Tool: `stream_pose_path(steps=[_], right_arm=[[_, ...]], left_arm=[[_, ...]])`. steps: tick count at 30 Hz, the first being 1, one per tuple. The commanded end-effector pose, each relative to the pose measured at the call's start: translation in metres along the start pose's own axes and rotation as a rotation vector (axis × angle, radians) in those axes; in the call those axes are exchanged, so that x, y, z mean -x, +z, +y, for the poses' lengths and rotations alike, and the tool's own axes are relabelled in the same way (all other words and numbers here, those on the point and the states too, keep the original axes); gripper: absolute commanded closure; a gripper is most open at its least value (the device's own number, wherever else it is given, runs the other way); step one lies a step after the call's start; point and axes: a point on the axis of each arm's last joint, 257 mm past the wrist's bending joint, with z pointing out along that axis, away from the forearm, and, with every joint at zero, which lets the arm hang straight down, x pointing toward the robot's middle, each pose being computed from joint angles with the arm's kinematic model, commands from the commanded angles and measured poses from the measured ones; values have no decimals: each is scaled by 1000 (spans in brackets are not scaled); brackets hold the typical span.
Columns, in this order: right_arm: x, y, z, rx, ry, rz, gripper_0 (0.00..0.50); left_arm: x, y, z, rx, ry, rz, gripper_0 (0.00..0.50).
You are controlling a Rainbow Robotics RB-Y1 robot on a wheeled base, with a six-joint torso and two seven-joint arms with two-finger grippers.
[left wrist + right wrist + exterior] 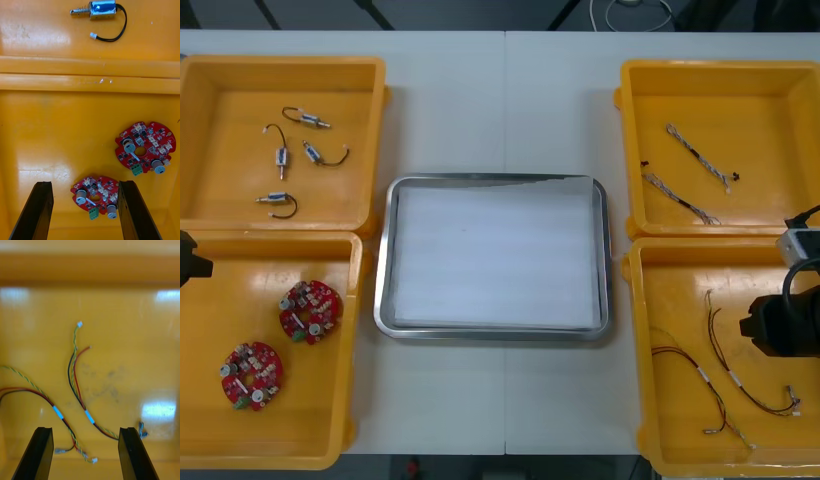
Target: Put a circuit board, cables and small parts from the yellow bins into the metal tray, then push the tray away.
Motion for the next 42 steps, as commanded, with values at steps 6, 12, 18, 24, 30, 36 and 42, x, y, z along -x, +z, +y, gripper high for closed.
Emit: stream_pose_path(steps=[6,12,18,24,30,36,42], right_arm=[[-40,2,-21,-41,-43,24,0],[-45,9,-22,-40,-77,-18,0],[-48,26,-26,-59,-105,-55,0],[-62,45,-29,-41,-96,-31,0],[-67,65,-26,-32,-112,-35,0],[-71,81,-24,-28,-128,-39,0],[-81,83,-25,-31,-158,-16,0]], left_arm=[[-33,6,17,9,-9,-14,0],[-52,12,19,0,-9,-12,0],[-68,22,23,-12,-16,-27,0],[-86,33,22,-20,-13,-24,0],[-97,41,17,-29,-11,-10,0],[-108,51,16,-34,-19,2,0],[-114,62,19,-34,-29,6,0]])
